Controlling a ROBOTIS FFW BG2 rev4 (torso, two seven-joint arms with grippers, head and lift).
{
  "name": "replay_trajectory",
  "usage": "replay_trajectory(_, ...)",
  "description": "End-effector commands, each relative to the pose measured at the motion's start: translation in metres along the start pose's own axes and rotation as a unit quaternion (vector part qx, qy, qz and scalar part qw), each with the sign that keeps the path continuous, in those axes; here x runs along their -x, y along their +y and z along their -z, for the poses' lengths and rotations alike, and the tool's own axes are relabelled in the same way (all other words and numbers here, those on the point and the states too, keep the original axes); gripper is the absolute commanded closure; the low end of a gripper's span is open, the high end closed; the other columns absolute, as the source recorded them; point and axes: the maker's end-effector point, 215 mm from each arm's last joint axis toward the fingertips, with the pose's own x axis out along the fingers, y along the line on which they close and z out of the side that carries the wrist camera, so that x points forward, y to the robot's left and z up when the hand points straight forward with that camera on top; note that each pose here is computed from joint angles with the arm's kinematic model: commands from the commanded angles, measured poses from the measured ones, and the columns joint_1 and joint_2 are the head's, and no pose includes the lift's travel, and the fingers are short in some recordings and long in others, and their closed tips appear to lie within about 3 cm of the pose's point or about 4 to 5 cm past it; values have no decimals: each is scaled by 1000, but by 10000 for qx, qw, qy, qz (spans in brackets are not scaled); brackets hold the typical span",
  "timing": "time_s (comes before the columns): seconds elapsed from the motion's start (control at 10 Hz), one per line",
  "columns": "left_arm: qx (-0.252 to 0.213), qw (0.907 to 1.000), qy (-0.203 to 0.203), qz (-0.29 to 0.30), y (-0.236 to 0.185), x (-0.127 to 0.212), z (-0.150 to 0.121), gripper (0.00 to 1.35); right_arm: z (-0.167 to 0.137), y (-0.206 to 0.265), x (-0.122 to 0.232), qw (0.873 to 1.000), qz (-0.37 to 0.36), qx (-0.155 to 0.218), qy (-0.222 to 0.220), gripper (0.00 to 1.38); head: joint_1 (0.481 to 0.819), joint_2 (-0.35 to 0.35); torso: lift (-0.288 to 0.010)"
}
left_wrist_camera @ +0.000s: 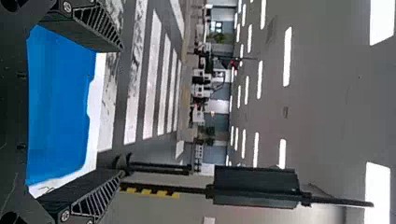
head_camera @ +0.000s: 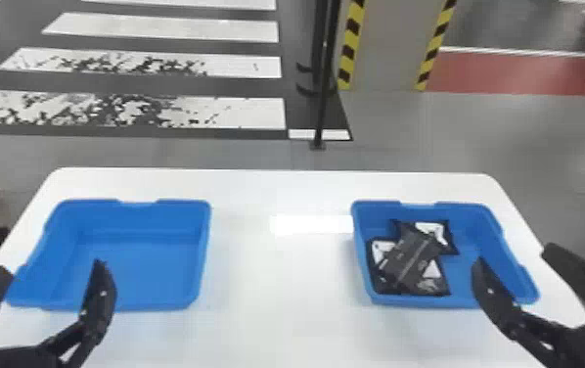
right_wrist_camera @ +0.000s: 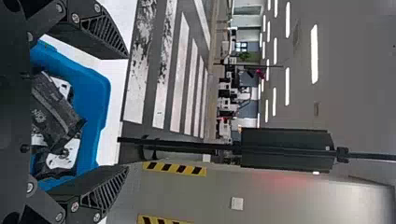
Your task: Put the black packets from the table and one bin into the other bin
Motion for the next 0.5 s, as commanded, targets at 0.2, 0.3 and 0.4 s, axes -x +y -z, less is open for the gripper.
replay_trajectory(0.2,-1,10000,-6,64,-9,7,0,98,13,1,7,9999,-3,38,101,191,695,-26,-110)
replay_trajectory(0.3,41,10000,8,67,-9,6,1,98,17,3,4,9998,-109,105,100,191,695,-34,-110)
replay_trajectory(0.4,66,9999,35,108,-13,5,2,98,14,8,-1,9996,-186,188,68,191,695,-35,-110)
